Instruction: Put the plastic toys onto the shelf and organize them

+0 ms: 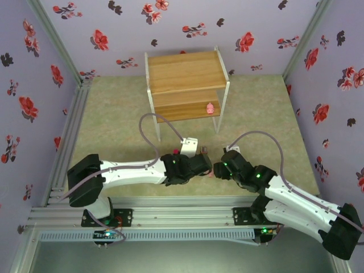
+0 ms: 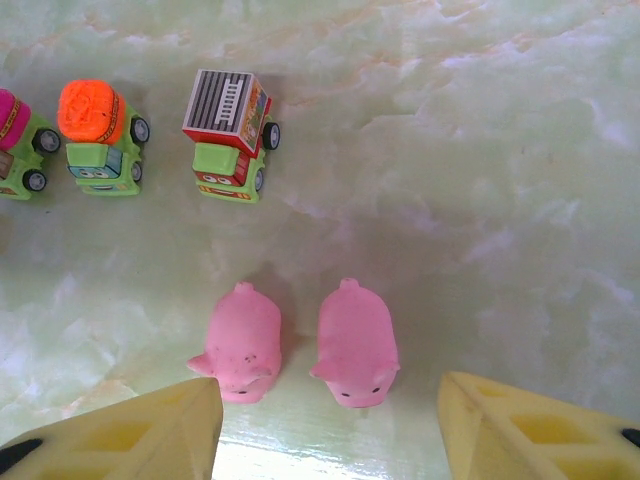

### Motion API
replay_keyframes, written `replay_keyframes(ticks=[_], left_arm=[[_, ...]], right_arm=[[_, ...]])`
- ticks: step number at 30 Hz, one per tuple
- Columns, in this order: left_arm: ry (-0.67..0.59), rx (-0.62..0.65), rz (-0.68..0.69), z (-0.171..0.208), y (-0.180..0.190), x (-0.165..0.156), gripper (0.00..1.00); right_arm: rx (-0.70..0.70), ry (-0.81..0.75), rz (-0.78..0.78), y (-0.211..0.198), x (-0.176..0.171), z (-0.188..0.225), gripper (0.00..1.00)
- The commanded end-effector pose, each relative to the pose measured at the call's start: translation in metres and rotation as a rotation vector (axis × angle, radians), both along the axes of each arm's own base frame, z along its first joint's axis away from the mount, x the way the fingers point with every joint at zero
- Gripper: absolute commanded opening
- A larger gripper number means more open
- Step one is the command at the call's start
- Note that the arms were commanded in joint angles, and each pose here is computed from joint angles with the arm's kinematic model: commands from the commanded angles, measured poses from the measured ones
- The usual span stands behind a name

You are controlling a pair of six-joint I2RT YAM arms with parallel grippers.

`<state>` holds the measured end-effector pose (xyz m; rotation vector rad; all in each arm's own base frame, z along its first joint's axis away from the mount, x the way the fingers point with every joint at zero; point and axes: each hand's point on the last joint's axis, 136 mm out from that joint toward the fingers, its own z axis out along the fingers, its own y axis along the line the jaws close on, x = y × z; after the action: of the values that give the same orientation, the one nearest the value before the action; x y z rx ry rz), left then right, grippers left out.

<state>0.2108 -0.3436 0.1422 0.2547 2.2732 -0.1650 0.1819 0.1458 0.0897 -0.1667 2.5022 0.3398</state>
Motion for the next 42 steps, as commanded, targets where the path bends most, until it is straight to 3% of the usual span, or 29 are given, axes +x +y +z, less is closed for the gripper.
replay_keyframes(ticks=[1,17,32,42], left_arm=[[-0.068,0.018,0.0,0.031,0.005,0.018,0.34],[-0.107,0.0,-0.041,0.067,-0.027,0.076,0.33],[-0.158,-0.028,-0.02,0.075,-0.056,0.128,0.33],[-0.181,-0.036,0.015,0.074,-0.056,0.155,0.33]], right_arm=[[-0.005,-0.017,0.008,-0.001,0.0,0.0,0.6],[0.037,-0.07,-0.017,-0.009,-0.002,0.009,0.59],[0.04,-0.079,-0.022,-0.01,-0.001,0.01,0.59],[0.041,-0.081,-0.029,-0.012,-0.001,0.01,0.59]])
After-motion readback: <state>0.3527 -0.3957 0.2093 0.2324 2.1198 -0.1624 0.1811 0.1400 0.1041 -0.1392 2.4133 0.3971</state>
